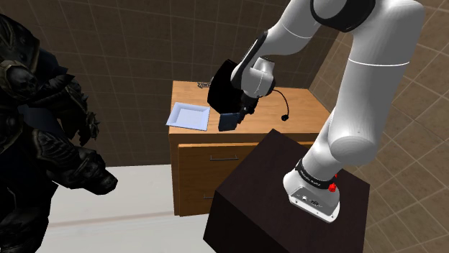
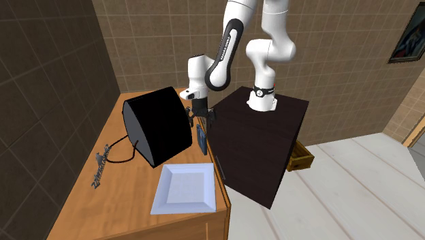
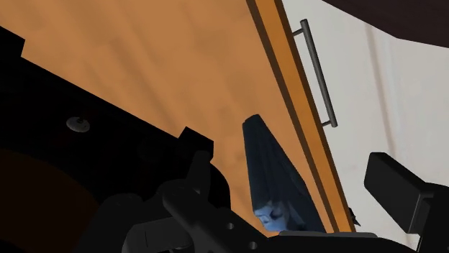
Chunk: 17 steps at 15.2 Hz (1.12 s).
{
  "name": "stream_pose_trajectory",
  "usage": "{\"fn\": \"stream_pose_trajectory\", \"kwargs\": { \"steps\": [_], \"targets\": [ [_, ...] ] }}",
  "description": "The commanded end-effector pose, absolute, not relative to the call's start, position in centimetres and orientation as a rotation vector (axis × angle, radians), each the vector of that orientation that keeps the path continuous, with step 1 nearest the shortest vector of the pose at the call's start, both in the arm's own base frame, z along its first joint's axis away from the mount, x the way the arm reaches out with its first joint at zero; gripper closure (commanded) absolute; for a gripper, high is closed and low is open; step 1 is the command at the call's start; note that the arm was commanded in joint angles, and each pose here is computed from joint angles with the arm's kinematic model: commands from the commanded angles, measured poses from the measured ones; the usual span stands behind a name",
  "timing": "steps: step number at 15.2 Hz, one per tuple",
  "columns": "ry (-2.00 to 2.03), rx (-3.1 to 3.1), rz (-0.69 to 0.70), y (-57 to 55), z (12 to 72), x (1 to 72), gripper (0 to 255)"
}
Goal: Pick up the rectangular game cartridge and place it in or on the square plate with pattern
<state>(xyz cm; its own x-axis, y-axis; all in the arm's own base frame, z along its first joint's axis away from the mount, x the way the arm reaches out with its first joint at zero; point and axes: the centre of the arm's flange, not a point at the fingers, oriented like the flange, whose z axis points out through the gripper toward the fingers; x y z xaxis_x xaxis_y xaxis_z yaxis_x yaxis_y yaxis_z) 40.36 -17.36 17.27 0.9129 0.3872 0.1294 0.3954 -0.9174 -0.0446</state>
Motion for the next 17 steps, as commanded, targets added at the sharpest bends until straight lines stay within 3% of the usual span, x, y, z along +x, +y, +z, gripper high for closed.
{"fn": "stream_pose_trajectory", "kwargs": {
  "steps": [1,4,5,17],
  "targets": [
    [-0.615,-3.004,-0.182,-17.4,17.2,40.4,0],
    [-0.615,-3.004,-0.182,-17.4,17.2,40.4,0],
    [-0.615,-3.004,-0.182,-17.4,17.2,40.4,255],
    [-0.615,-3.004,-0.182,-17.4,18.8,40.4,255]
  ]
}}
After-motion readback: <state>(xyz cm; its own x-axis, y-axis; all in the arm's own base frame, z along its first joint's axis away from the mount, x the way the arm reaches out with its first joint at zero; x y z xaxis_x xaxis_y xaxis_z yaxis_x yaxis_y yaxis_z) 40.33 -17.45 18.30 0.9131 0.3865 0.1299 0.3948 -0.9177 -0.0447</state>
